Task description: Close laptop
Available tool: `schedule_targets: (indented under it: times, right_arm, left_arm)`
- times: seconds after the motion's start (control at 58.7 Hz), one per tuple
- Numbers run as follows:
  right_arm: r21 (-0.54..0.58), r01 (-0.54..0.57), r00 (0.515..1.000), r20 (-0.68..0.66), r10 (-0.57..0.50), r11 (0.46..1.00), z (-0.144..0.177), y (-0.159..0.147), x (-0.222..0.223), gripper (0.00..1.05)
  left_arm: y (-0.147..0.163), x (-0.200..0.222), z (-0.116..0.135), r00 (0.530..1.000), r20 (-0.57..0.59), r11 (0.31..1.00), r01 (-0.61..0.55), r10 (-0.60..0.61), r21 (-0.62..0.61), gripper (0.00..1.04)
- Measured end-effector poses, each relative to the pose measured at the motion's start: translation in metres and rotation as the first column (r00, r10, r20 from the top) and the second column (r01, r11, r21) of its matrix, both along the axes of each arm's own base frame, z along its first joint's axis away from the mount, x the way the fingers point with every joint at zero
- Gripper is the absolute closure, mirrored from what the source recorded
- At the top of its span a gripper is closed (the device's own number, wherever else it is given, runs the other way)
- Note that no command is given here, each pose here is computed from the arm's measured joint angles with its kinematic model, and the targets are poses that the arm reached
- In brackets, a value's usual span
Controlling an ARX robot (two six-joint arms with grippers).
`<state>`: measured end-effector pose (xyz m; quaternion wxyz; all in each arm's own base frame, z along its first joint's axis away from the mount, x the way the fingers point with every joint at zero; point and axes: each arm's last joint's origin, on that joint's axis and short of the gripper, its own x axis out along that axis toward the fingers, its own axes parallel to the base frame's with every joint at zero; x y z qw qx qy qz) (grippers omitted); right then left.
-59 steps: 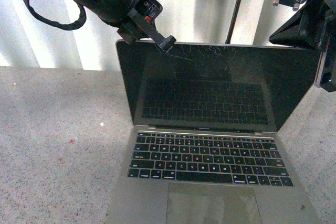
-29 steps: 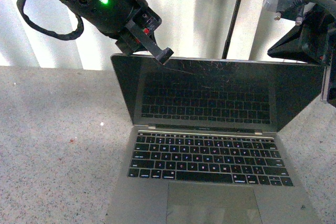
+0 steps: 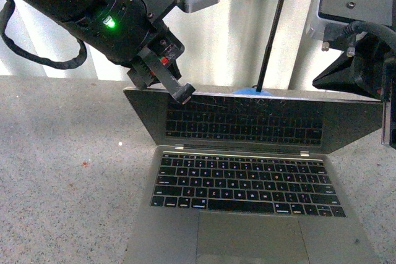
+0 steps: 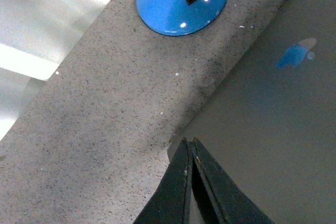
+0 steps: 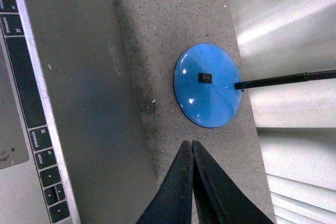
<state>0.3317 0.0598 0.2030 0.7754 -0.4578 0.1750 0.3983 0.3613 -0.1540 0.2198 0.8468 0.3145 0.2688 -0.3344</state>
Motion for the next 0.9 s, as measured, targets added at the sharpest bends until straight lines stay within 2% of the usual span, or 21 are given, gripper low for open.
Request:
schedule_targets:
  times: [0.409,0.903]
  right_arm:
    - [-0.01,-0.028,0.999,-0.036,0.028,1.0,-0.009,0.005,-0.008,1.02]
    - [-0.019,-0.059,0.995,-0.087,0.057,0.998,-0.021,0.004,-0.016,1.02]
  left_arm:
    - [-0.002,-0.011,-0.005,1.0,-0.017,1.0,0.018,-0.018,-0.001,1.01]
    - [-0.006,-0.022,-0.023,0.997,-0.067,0.999,0.034,-0.035,-0.012,1.01]
